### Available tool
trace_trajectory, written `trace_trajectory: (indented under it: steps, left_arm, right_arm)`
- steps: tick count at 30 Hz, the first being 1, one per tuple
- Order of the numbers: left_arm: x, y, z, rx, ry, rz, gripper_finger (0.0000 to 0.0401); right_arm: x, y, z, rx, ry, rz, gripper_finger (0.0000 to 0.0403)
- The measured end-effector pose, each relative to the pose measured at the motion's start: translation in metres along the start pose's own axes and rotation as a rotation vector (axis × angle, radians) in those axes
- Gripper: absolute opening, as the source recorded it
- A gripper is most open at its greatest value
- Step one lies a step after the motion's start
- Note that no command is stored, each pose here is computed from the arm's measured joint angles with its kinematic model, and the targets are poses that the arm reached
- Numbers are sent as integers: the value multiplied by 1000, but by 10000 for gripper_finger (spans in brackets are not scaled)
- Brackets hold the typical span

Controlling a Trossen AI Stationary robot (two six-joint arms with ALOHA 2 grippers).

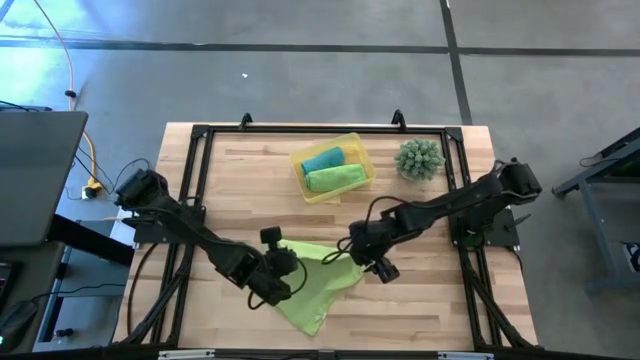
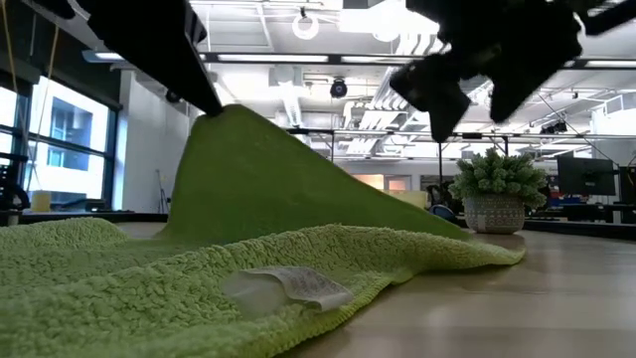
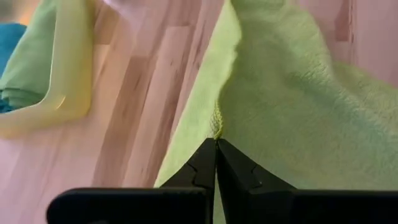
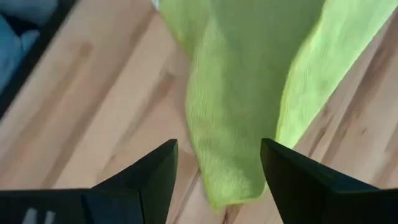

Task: Roll microfiber towels into tight, uniform cylinder then place into a basket
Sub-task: Fold the light green microfiber cloth

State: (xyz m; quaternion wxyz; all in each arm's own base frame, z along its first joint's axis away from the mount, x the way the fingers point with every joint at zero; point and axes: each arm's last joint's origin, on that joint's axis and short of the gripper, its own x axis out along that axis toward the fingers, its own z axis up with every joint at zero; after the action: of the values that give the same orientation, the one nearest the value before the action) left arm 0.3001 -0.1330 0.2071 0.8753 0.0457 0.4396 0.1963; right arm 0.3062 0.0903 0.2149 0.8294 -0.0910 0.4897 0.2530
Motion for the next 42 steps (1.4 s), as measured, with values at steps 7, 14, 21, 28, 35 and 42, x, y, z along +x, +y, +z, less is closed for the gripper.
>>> trace_trajectory:
  steps: [7,14,21,28,35,42]
  left_arm:
    - [2,-2,-7,-20,53,17,0]
    - [2,-1,-8,-28,61,24,0]
    - [8,5,-4,-54,60,37,0]
    - [14,14,1,-85,62,64,0]
    - [18,20,4,-148,37,113,0]
    - [17,21,5,-164,-3,160,0]
  right_arm:
    - [19,-7,-18,39,42,2,201]
    - [41,-12,-67,255,-46,-31,179]
    - [58,-9,-96,429,-214,-99,172]
    - [63,0,-106,552,-250,-112,172]
    - [64,5,-106,586,-256,-168,168]
    - [65,9,-105,639,-276,-217,99]
